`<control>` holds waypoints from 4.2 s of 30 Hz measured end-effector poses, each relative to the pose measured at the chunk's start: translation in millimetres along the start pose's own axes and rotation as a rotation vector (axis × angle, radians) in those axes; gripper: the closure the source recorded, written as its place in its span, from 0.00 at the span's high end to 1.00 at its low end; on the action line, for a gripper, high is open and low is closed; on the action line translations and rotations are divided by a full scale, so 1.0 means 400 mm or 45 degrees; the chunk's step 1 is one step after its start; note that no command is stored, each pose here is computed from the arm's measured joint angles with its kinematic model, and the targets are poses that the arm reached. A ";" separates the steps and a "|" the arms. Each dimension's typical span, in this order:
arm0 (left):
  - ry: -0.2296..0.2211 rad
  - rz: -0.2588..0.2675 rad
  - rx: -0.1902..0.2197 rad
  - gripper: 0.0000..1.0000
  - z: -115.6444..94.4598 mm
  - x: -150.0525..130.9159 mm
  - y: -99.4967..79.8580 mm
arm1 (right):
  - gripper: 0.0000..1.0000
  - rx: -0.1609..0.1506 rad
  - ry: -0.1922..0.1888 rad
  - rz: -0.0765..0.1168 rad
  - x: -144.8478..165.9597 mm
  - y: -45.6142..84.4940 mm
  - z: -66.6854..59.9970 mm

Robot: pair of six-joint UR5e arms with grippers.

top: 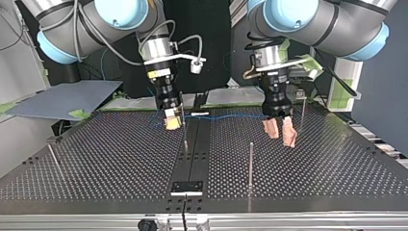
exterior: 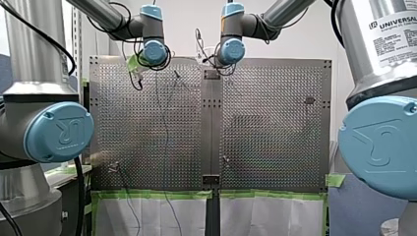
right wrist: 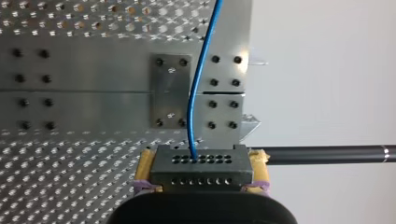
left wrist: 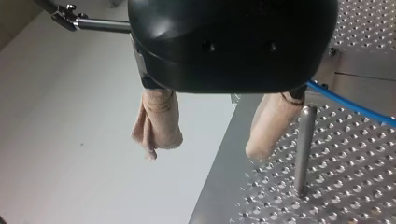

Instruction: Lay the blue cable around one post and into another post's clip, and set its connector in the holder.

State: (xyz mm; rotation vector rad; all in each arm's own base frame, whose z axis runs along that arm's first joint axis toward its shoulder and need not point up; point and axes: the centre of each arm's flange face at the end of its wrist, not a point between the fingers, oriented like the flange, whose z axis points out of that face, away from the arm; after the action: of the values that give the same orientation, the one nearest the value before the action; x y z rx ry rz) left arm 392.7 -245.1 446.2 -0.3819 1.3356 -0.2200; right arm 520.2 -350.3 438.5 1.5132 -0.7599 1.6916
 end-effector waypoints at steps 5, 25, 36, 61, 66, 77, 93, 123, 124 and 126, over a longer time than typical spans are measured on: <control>0.008 0.007 0.006 1.00 0.030 -0.032 -0.009 | 0.00 0.010 0.015 0.003 0.043 0.000 0.015; 0.141 0.078 0.002 1.00 0.185 -0.032 0.000 | 0.00 0.035 -0.109 -0.017 -0.001 -0.011 0.125; 0.088 0.044 0.022 1.00 0.283 -0.122 0.042 | 0.00 0.019 -0.100 -0.009 0.013 0.011 0.186; 0.212 0.014 0.110 1.00 0.389 0.009 0.097 | 0.00 -0.037 0.090 0.017 0.162 0.055 0.299; 0.228 0.005 0.122 1.00 0.401 0.031 0.105 | 0.00 -0.050 0.108 0.021 0.170 0.055 0.323; 0.310 0.012 0.144 1.00 0.409 0.114 0.106 | 0.00 -0.119 0.009 -0.008 0.092 0.086 0.366; 0.335 0.013 0.138 1.00 0.383 0.142 0.092 | 0.00 -0.225 -0.085 0.009 -0.065 0.166 0.370; 0.334 0.018 0.124 1.00 0.366 0.150 0.072 | 0.00 -0.451 -0.170 0.093 -0.489 0.410 0.354; 0.334 0.018 0.125 1.00 0.365 0.150 0.072 | 0.00 -0.463 -0.180 0.093 -0.511 0.413 0.350; 0.335 0.019 0.124 1.00 0.364 0.151 0.070 | 0.00 -0.488 -0.200 0.095 -0.560 0.421 0.341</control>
State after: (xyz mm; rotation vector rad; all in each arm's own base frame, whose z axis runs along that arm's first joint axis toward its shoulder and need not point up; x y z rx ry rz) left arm 546.3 -220.7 407.7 -0.2667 1.5789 -0.3303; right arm 465.8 -585.7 241.5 1.3687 -1.1633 1.3894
